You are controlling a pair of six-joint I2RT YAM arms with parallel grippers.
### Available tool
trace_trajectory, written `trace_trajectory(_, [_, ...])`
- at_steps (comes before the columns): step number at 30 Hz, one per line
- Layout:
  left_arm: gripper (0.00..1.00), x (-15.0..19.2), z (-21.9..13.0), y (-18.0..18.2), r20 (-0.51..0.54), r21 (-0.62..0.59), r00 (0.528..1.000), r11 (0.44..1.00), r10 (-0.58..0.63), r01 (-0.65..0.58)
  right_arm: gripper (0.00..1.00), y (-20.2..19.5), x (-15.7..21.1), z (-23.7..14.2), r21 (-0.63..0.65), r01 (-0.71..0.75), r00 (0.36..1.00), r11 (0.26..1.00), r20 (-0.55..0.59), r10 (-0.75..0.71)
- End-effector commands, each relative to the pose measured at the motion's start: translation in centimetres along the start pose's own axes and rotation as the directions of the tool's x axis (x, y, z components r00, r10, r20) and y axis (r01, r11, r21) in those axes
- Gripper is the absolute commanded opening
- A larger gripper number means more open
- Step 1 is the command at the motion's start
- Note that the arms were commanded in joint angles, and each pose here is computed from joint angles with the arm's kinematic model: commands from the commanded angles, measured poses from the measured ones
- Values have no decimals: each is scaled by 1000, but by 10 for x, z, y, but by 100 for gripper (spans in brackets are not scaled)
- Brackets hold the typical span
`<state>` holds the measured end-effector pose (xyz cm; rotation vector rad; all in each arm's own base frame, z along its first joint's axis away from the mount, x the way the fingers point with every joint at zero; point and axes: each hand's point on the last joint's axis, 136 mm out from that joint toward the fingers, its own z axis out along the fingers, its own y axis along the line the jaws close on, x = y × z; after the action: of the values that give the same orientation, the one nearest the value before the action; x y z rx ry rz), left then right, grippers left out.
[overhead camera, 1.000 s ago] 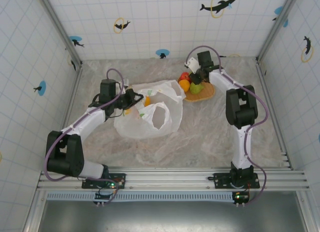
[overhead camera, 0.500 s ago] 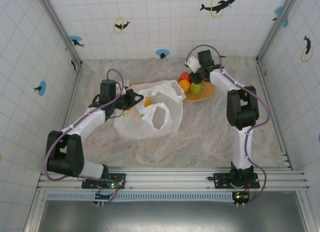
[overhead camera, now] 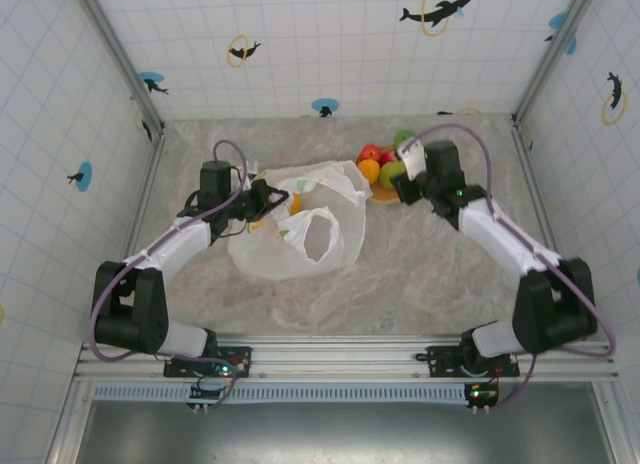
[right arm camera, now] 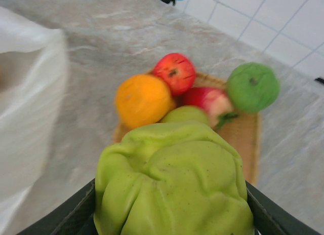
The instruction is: Place the fruits into the plastic bag
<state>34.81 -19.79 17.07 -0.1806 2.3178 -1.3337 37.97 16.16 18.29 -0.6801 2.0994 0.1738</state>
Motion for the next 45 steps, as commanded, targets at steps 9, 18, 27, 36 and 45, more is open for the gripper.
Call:
trace_trajectory(9, [0, 4, 0, -4, -14, 45, 1000, 999, -20, 20, 46, 116, 31, -52, -361, -187, 949, 913, 172, 263])
trace_trajectory(18, [0, 8, 2, -6, -24, 53, 1000, 999, -9, 10, 46, 154, -2, -23, -368, -116, 948, 923, 235, 213])
trace_trajectory(27, [0, 12, 3, -13, -36, 67, 999, 998, 9, -7, 49, 191, -32, -3, -435, -125, 915, 892, 298, 274])
trace_trajectory(36, [0, 16, 3, -22, -43, 91, 999, 996, 27, -23, 50, 217, -27, 53, -418, -293, 907, 860, 164, 389])
trace_trajectory(45, [0, 17, 4, -22, -46, 93, 999, 996, 20, -15, 53, 246, -14, 82, -477, -472, 851, 741, -27, 525])
